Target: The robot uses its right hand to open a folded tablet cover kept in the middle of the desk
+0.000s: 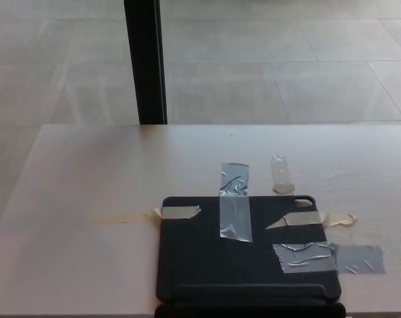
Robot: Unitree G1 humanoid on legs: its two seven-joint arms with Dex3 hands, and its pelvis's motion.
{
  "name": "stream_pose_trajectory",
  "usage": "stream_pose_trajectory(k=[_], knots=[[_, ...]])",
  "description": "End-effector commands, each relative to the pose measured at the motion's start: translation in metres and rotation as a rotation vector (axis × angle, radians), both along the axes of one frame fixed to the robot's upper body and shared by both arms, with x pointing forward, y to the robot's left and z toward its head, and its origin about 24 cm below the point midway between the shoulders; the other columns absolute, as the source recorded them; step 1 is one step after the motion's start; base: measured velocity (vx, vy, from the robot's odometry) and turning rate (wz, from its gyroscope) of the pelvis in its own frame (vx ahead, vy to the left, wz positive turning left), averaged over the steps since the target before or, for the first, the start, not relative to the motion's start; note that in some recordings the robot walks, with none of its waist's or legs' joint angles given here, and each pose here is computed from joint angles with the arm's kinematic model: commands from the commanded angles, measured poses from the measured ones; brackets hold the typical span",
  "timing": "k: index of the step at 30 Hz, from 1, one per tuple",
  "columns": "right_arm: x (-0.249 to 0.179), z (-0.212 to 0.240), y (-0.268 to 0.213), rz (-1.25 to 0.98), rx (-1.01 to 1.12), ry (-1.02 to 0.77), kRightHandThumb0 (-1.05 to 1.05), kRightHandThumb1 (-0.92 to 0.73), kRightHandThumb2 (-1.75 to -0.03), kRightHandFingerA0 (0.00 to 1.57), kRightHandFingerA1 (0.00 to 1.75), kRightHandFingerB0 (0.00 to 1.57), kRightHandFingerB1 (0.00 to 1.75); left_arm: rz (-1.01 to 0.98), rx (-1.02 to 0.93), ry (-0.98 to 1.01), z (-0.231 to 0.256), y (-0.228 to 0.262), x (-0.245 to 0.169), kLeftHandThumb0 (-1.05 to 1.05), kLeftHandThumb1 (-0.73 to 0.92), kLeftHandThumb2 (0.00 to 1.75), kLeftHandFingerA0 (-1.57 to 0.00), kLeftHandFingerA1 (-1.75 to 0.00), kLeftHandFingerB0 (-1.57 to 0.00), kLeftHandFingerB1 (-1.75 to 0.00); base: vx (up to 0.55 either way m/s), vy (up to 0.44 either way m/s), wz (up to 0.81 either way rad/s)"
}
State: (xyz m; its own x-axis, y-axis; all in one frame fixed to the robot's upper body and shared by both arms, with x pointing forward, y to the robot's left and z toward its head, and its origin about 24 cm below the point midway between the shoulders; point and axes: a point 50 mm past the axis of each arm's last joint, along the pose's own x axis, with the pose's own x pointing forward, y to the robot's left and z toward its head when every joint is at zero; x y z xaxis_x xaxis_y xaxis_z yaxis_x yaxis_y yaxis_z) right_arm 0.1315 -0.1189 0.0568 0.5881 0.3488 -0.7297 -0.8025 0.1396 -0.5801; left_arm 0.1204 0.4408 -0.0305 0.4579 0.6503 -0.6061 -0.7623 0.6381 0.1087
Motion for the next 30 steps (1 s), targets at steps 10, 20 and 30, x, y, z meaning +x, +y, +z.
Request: stream_pose_trajectory(k=[10,20,30], knots=[[-0.005,0.001,-0.011,-0.147,0.072,-0.003,-0.84,-0.77,-0.63,0.51,0.69,0.2,0.36,0.023,-0.016,-0.004,0.004,0.004,0.0,-0.73,0.73,0.63,-0.56,-0.88,-0.34,-0.6,0.0,0.0,0.0],[0.055,0.114,-0.097,-0.489,0.425,-0.468,-0.68,-0.71,-0.62,0.57,0.54,0.32,0.36,0.005,-0.016,0.005,0.002,0.005,-0.009,-0.76,0.71,0.62,-0.52,-0.85,-0.3,-0.6,0.0,0.0,0.0],[0.032,0.129,-0.271,-1.254,0.684,-0.84,-0.7,-0.64,-0.6,0.73,0.68,0.38,0.36,0.02,-0.029,0.048,-0.007,0.002,-0.023,-0.76,0.72,0.63,-0.52,-0.82,-0.32,-0.6,0.0,0.0,0.0]])
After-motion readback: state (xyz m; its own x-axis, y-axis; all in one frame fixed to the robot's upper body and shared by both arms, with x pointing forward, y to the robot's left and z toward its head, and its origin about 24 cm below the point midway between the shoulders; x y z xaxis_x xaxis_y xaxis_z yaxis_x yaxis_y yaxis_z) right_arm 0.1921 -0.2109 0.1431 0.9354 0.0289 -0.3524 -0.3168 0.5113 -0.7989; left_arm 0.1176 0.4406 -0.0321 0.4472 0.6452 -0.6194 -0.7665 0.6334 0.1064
